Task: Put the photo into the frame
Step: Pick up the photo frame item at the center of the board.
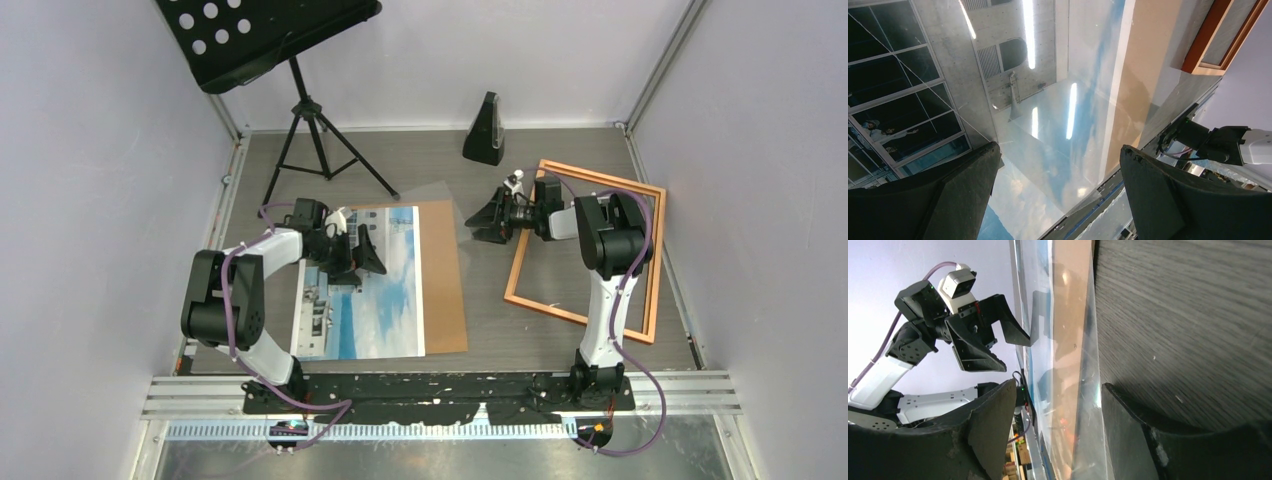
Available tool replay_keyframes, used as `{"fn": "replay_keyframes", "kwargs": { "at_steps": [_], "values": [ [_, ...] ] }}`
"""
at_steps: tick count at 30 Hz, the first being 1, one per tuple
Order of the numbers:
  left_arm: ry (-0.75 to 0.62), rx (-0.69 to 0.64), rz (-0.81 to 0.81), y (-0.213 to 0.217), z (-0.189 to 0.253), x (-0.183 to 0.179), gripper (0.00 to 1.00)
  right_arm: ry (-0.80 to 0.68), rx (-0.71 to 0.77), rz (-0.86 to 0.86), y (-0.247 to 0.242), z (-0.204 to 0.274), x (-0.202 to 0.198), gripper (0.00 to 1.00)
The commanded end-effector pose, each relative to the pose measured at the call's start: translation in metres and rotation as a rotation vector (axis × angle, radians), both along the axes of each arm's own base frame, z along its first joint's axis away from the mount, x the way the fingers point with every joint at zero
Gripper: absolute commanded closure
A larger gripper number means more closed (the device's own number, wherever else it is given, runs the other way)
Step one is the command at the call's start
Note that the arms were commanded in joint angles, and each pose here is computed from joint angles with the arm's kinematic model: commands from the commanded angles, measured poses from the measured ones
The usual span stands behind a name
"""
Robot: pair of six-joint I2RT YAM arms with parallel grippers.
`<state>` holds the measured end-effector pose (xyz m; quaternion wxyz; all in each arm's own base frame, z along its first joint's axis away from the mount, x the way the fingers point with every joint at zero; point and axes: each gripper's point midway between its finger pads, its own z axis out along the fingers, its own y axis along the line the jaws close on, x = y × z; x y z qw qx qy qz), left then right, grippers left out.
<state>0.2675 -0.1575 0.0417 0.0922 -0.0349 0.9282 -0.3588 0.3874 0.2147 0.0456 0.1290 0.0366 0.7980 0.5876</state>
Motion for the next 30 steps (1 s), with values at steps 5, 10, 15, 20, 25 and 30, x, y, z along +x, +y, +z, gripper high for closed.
{"fn": "replay_keyframes", "kwargs": {
  "at_steps": [5, 10, 15, 20, 25, 30],
  "values": [
    [0.069, 0.110, -0.046, 0.009, -0.041, -0.022, 0.01, -0.029, 0.044, -0.032, 0.005, 0.018, 0.008, 0.33],
    [0.069, 0.110, -0.046, 0.008, -0.041, -0.022, 0.01, -0.033, 0.059, -0.013, 0.007, 0.021, 0.005, 0.35],
    [0.072, 0.107, -0.049, 0.008, -0.041, -0.022, 0.01, -0.054, 0.069, 0.041, 0.015, 0.023, -0.001, 0.36],
    [0.069, 0.105, -0.050, 0.007, -0.041, -0.022, 0.01, -0.083, 0.039, 0.128, 0.022, 0.020, -0.012, 0.37],
    [0.064, 0.104, -0.052, 0.007, -0.040, -0.021, 0.01, -0.114, 0.002, 0.221, 0.035, 0.020, -0.024, 0.39],
    [0.048, 0.104, -0.054, 0.007, -0.036, -0.019, 0.01, -0.114, -0.014, 0.277, 0.047, 0.019, -0.033, 0.43]
  ]
}}
